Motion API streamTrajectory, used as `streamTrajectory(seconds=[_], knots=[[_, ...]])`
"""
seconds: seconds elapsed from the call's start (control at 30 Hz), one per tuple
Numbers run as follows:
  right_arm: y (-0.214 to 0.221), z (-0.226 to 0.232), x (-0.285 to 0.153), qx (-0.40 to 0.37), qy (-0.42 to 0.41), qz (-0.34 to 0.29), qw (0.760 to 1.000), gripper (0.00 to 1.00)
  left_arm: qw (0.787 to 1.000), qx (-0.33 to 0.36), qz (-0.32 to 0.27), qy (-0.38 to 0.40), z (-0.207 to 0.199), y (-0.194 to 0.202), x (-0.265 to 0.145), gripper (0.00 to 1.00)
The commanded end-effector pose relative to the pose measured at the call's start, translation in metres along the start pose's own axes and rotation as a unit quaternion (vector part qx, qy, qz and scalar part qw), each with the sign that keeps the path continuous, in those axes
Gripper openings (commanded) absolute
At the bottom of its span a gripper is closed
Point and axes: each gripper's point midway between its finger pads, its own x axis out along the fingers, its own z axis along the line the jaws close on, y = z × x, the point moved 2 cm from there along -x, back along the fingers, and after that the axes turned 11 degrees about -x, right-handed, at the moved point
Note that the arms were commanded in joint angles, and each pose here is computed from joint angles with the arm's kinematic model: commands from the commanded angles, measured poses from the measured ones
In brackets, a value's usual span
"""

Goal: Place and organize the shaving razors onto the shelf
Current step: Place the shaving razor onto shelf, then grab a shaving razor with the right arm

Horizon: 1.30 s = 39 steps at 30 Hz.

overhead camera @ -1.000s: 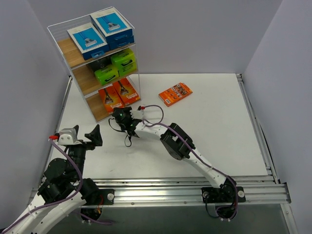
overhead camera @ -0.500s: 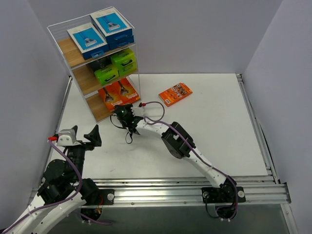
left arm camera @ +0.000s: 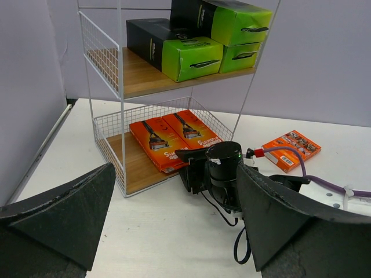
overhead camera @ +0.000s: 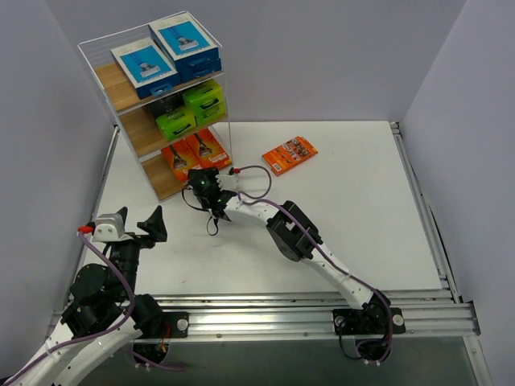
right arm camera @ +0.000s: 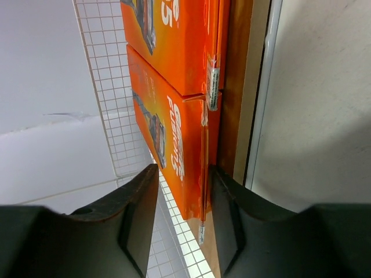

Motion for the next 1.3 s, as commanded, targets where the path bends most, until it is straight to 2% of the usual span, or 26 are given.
streamTrajectory(seconds=[0.0, 0.2, 0.43, 0.57, 0.63, 0.67, 0.77, 0.83, 0.97, 1.0, 1.03, 1.1, 1.27], knots=[[-0.017, 0.012, -0.001, 0.017, -0.009, -0.029, 0.999, 0.37, 1.000, -0.010, -0.018, 0.003, -0.001, -0.010, 0.000, 0.95], [-0.022, 0.013, -0.006, 0.014, -0.009, -0.029, 0.999, 0.49, 1.000, -0.006, -0.016, 0.001, -0.001, -0.009, 0.000, 0.95], [-0.029, 0.013, -0.017, 0.002, -0.011, -0.029, 1.000, 0.75, 1.000, -0.002, -0.015, 0.001, -0.001, -0.009, 0.001, 0.95], [-0.038, 0.017, -0.031, -0.005, -0.008, -0.030, 1.000, 0.82, 1.000, 0.003, -0.015, -0.003, 0.000, -0.008, 0.002, 0.95], [-0.045, 0.026, -0.040, 0.000, -0.015, -0.031, 0.999, 0.84, 1.000, 0.004, -0.016, -0.005, 0.001, -0.009, 0.001, 0.95], [-0.047, 0.013, -0.042, -0.007, -0.004, -0.032, 0.999, 0.84, 1.000, 0.005, -0.015, -0.005, 0.001, -0.009, 0.002, 0.94], [-0.055, 0.020, -0.055, -0.006, -0.013, -0.030, 0.999, 0.85, 1.000, 0.006, -0.014, -0.005, 0.000, -0.009, 0.002, 0.95], [-0.058, 0.006, -0.061, -0.014, -0.004, -0.025, 1.000, 0.84, 1.000, 0.011, -0.012, -0.005, 0.000, -0.007, 0.003, 0.95], [-0.077, 0.006, -0.083, -0.031, -0.006, -0.012, 0.999, 0.85, 1.000, 0.016, -0.009, -0.011, 0.001, -0.007, 0.004, 0.94], [-0.085, -0.010, -0.086, -0.044, 0.003, -0.012, 0.999, 0.85, 1.000, 0.017, -0.010, -0.011, 0.001, -0.007, 0.004, 0.94], [-0.095, 0.000, -0.094, -0.047, -0.007, -0.011, 0.999, 0.85, 1.000, 0.018, -0.008, -0.011, 0.000, -0.007, 0.004, 0.94], [-0.103, -0.007, -0.100, -0.080, -0.006, 0.012, 0.997, 0.85, 1.000, 0.018, -0.009, -0.010, 0.000, -0.010, 0.003, 0.94], [-0.166, -0.011, -0.116, -0.173, 0.007, 0.037, 0.984, 0.85, 1.000, 0.022, -0.011, -0.015, 0.004, -0.013, 0.002, 0.94]])
